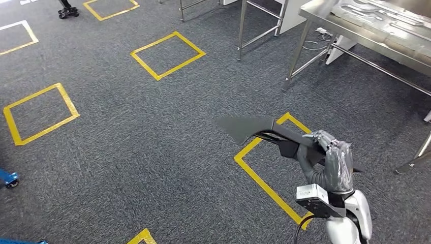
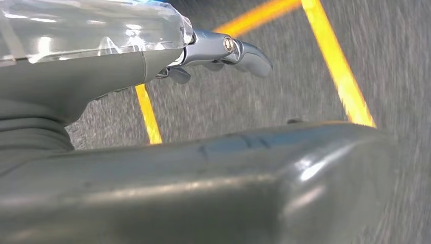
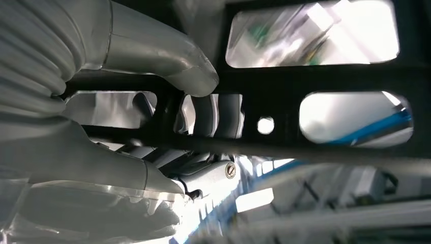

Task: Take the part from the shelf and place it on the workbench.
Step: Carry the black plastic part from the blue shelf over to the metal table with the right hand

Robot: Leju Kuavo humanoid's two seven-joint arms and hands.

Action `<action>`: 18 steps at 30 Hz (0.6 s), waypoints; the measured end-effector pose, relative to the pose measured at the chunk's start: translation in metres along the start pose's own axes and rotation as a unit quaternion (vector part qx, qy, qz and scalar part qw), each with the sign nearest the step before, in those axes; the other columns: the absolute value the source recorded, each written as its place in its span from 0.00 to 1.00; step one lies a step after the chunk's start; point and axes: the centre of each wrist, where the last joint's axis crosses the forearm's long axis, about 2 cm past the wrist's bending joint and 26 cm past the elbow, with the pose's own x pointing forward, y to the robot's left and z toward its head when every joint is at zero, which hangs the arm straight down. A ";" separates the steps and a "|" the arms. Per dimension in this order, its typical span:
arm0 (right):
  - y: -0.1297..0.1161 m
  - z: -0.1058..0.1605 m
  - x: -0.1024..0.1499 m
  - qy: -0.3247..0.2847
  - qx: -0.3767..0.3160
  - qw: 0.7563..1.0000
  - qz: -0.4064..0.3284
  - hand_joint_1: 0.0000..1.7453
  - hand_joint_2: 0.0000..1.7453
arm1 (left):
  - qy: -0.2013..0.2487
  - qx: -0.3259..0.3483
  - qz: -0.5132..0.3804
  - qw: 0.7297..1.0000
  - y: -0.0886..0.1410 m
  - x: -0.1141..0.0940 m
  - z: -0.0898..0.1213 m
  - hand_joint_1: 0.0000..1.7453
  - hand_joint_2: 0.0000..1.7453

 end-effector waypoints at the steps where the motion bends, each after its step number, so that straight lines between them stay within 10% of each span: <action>1: -0.007 -0.010 -0.001 -0.013 0.000 1.000 0.027 1.00 1.00 | 0.000 -0.007 -0.002 1.000 -0.002 0.000 0.001 0.00 0.00; 18: -0.034 -0.066 -0.008 -0.138 0.023 0.905 0.401 1.00 1.00 | -0.013 -0.047 -0.020 0.999 -0.004 0.002 0.000 0.00 0.00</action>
